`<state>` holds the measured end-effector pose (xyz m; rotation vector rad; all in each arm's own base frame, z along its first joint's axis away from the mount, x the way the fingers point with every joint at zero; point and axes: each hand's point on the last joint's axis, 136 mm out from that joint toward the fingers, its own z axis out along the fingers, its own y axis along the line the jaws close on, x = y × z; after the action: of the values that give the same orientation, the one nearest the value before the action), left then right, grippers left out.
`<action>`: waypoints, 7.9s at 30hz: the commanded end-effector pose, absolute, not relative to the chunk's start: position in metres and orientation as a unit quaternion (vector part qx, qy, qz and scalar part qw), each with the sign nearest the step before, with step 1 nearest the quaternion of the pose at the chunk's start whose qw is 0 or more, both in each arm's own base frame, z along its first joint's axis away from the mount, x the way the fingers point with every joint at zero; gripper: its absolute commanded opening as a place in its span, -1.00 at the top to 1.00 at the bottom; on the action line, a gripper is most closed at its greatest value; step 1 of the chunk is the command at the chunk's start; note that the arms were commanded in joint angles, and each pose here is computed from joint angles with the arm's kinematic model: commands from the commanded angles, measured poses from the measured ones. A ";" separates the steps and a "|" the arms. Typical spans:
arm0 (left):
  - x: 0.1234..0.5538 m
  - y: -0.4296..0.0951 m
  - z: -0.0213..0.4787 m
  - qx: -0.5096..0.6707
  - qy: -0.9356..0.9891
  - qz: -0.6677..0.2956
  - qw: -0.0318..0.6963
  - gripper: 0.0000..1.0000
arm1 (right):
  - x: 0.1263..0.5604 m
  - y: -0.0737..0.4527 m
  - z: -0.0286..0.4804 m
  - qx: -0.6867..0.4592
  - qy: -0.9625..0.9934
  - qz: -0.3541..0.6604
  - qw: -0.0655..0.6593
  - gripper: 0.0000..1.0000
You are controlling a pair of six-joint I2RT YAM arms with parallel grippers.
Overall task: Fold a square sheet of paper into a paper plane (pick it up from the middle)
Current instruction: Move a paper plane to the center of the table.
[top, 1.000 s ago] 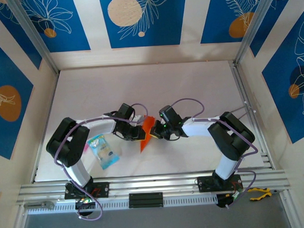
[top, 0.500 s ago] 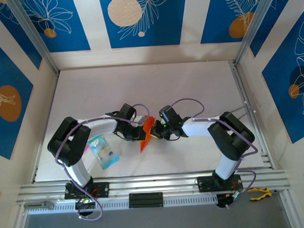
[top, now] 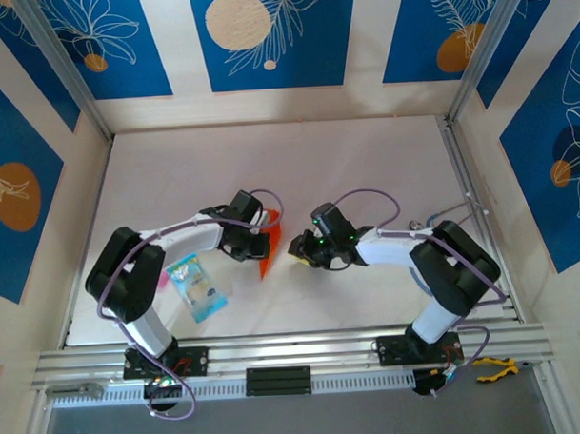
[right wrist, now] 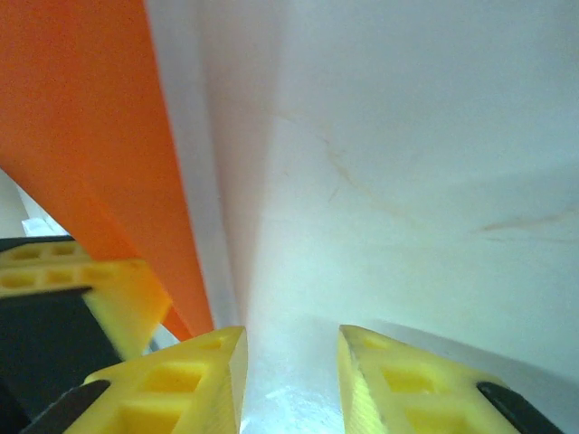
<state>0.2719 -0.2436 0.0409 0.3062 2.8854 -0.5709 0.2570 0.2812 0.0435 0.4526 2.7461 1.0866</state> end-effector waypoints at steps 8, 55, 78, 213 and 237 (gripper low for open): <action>0.293 -0.218 0.038 0.044 0.992 -0.076 0.095 0.70 | 0.247 0.245 0.045 0.184 0.915 0.347 0.092 0.34; 0.282 -0.261 0.063 0.071 0.970 -0.204 0.111 0.99 | 0.288 0.320 0.066 0.126 0.901 0.409 0.074 0.05; 0.280 -0.260 0.081 0.099 0.961 -0.214 0.146 0.51 | 0.288 0.316 0.045 0.145 0.910 0.384 0.052 0.93; 0.261 -0.270 0.024 0.090 0.966 -0.234 0.058 0.79 | 0.282 0.314 0.034 0.156 0.905 0.393 0.042 0.93; 0.295 -0.238 0.018 0.061 0.990 -0.088 0.087 0.92 | 0.259 0.245 0.056 0.193 0.908 0.358 0.104 0.54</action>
<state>0.2979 -0.2410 0.0219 0.1832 2.9187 -0.3286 0.2600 0.2520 0.0529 0.5428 2.6869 1.0766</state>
